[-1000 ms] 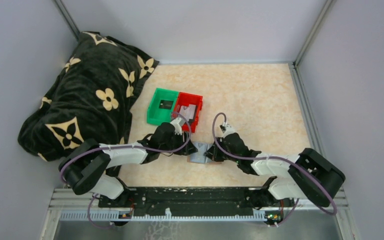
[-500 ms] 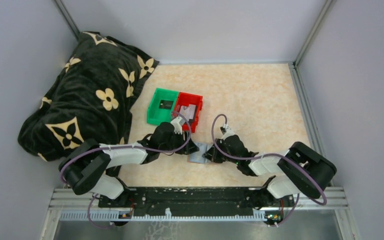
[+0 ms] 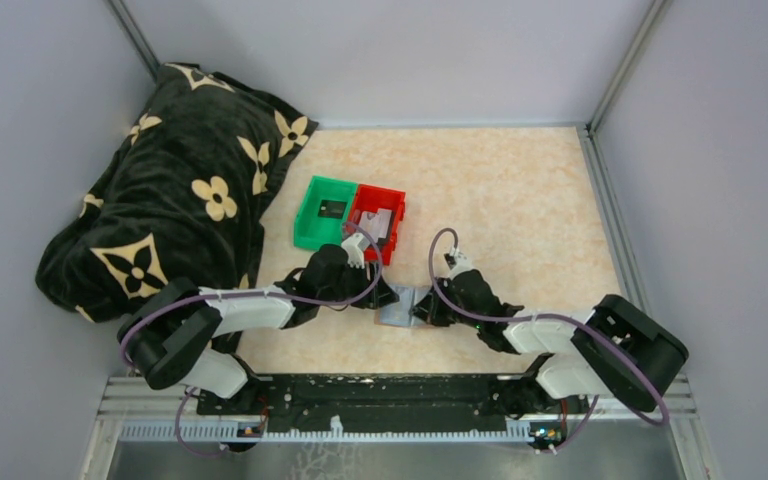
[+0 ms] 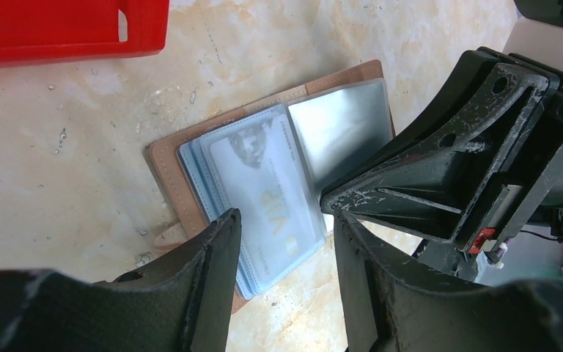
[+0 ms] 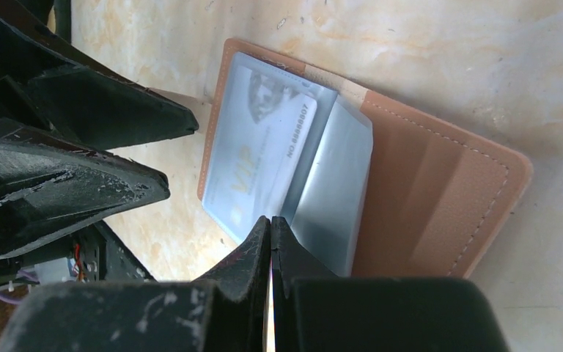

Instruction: Take the credit cards out of the card holder

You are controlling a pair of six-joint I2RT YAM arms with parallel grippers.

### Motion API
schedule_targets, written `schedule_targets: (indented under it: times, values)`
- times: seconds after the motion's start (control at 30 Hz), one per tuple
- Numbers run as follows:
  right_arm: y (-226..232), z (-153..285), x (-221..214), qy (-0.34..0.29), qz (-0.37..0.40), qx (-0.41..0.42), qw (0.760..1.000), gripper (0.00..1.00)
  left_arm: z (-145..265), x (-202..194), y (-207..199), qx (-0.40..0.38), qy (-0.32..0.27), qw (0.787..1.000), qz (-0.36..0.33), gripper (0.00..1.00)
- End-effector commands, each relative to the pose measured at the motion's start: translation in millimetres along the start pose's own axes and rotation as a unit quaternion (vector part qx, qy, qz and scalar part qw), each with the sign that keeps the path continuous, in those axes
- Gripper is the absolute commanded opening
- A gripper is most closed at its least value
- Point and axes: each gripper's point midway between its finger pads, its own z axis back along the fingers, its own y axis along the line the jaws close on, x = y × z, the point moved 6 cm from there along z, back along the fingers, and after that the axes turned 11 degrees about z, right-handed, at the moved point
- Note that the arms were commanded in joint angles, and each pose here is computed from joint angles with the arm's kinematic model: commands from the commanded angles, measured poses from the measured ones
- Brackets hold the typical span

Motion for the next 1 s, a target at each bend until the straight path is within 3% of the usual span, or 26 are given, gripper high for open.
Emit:
schedule_targets:
  times: [0.0, 0.97]
  values:
    - [-2, -2, 1, -0.010, 0.003, 0.003, 1.000, 0.00, 0, -1, 0, -0.009, 0.000, 1.000, 0.003, 0.56]
    - [-13, -4, -11, 0.002, -0.014, -0.005, 1.000, 0.00, 0, -11, -2, -0.042, 0.018, 0.999, 0.022, 0.56]
